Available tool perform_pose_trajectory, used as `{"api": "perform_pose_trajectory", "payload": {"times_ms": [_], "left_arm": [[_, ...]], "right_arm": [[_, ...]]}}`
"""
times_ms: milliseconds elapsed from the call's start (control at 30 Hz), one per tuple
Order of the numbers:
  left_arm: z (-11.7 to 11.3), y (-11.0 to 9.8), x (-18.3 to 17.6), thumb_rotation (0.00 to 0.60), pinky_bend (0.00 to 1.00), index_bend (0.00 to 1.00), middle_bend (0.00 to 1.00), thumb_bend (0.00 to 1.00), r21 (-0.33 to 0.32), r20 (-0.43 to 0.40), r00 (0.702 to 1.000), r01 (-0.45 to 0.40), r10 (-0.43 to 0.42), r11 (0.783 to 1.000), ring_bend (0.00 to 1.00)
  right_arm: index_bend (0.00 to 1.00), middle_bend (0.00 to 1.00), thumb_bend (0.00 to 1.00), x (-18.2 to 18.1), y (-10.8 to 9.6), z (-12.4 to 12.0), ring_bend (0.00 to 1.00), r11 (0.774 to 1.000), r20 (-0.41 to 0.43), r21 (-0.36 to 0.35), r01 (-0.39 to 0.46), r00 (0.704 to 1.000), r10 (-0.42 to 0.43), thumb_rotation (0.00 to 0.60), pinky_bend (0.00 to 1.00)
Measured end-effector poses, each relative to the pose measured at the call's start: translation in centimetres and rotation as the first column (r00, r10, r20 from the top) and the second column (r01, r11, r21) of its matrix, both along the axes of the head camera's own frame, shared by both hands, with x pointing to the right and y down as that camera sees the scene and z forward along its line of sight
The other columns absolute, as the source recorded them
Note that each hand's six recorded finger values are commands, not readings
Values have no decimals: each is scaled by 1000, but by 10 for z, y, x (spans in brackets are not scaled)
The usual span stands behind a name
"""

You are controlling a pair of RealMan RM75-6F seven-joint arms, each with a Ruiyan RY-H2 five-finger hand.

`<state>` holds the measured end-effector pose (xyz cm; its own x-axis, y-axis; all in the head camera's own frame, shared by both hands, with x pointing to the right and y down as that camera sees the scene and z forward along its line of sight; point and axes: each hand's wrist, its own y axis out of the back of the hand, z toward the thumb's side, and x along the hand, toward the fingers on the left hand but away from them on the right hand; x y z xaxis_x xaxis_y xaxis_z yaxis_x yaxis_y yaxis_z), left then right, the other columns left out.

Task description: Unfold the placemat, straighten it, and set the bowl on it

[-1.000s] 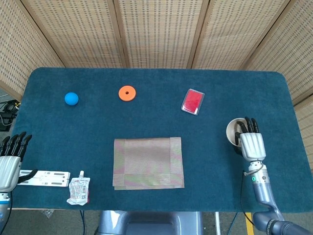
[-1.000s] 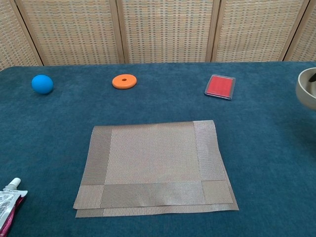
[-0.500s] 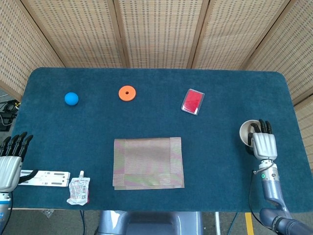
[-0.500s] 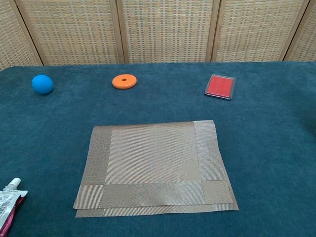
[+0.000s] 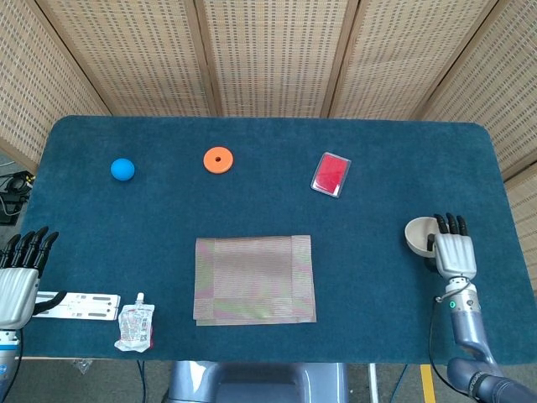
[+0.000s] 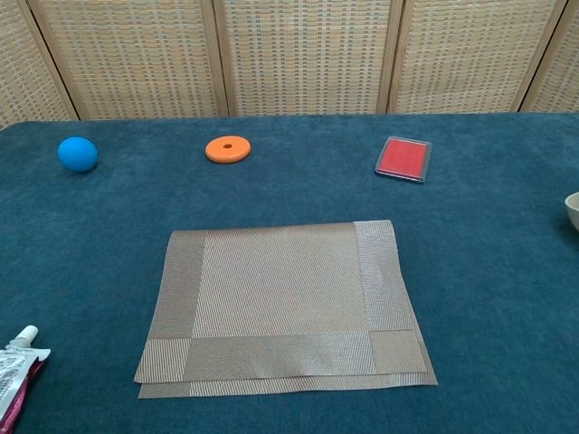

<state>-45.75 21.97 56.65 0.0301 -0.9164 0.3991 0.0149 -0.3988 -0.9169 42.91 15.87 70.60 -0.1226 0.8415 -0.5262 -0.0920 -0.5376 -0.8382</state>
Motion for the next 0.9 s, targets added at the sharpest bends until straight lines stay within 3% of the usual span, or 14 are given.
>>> {"api": "perform_pose_trajectory", "payload": {"times_ms": [133, 300, 467, 800, 900], "left_arm": [[0, 0, 0, 600, 0, 0, 0, 42, -1, 1, 1000, 0, 0, 1000, 0], [0, 0, -1, 600, 0, 0, 0, 42, 1, 0, 1000, 1, -1, 1000, 0], [0, 0, 0, 600, 0, 0, 0, 42, -1, -1, 1000, -1, 1, 1000, 0], [1, 0, 1, 600, 0, 1, 0, 49, -10, -7, 1000, -3, 3, 1000, 0], [2, -1, 3, 600, 0, 83, 0, 67, -15, -14, 1000, -9, 8, 1000, 0]], "right_arm": [[643, 123, 376, 0, 2, -1, 0, 1000, 0, 1, -1, 1000, 1, 600, 0], [454, 12, 292, 1, 9, -5, 0, 1000, 0, -7, -1, 1000, 1, 600, 0], [326, 0, 260, -2, 20, -16, 0, 1000, 7, -4, -6, 1000, 6, 600, 0], [275, 0, 259, -12, 41, -59, 0, 995, 36, 94, 30, 999, -33, 600, 0], [277, 0, 260, -16, 45, -71, 0, 990, 48, 132, 52, 997, -59, 600, 0]]}}
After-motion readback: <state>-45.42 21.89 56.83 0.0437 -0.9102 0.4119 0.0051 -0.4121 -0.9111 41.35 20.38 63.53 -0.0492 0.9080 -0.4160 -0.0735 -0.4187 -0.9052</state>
